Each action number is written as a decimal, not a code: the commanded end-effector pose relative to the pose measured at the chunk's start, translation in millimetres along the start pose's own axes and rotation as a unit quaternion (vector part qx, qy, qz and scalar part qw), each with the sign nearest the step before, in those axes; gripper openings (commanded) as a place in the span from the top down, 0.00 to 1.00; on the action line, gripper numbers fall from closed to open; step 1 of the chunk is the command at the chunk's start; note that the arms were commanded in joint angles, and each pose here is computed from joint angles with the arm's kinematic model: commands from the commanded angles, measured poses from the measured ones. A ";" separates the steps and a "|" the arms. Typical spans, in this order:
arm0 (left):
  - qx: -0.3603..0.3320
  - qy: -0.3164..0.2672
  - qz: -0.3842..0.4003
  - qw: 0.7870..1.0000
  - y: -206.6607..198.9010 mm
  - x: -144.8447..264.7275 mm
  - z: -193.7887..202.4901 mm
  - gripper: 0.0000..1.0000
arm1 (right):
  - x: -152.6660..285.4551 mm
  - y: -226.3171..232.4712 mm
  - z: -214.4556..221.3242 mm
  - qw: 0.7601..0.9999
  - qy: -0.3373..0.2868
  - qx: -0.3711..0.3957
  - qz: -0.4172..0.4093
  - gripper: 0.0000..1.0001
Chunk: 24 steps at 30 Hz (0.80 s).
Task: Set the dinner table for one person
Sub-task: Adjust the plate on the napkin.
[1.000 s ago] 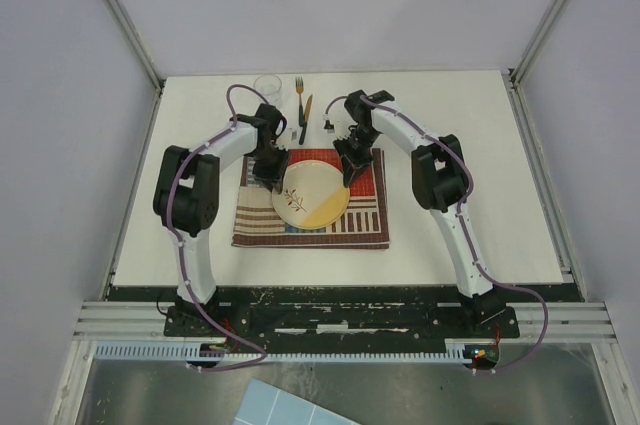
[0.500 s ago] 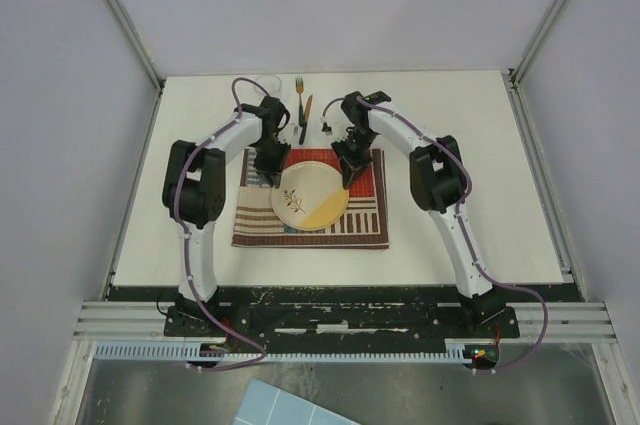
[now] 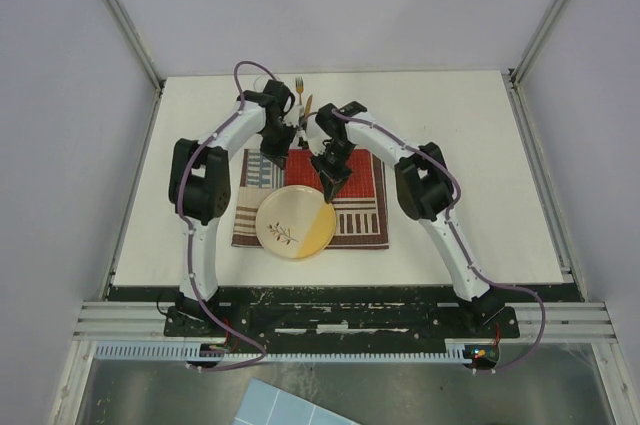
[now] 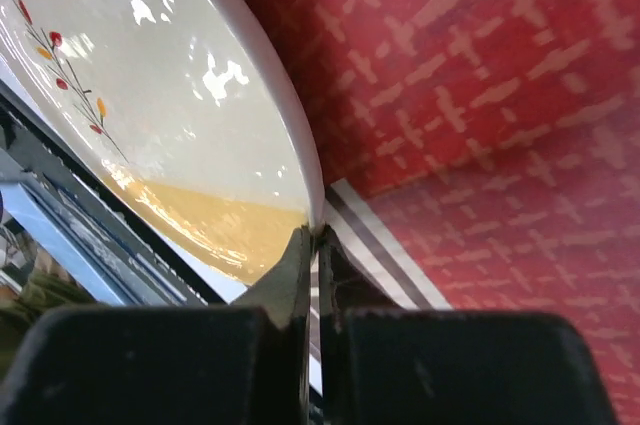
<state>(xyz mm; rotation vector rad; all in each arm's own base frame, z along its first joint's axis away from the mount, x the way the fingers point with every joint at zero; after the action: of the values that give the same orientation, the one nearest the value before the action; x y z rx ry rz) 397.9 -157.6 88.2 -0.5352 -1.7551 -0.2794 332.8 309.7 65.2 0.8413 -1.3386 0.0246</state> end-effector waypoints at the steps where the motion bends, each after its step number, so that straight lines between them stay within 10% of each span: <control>1: -0.024 -0.016 0.011 1.000 -2.7 1.3 -10.1 0.97 | 28.7 20.4 -6.4 0.998 -0.042 0.044 0.019 0.98; 24: -0.001 -0.005 -0.009 1.000 23.1 23.2 47.8 0.97 | 77.8 -8.3 -45.4 0.981 -0.186 -0.040 0.049 0.98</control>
<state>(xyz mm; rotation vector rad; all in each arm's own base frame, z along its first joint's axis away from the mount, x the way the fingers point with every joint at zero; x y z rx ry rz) 361.7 -106.8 84.1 -0.4684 -1.7106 -0.2634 375.5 286.9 69.3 0.6826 -1.5398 -0.0323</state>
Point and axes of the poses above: each gripper's point midway between its finger pads, its own x axis back along the fingers, its own y axis along the line the jaws close on, z = x × y, the point moved 4 cm from there along x, back along the fingers, and after that the axes turned 8 degrees about -x, right-handed, at the moved point
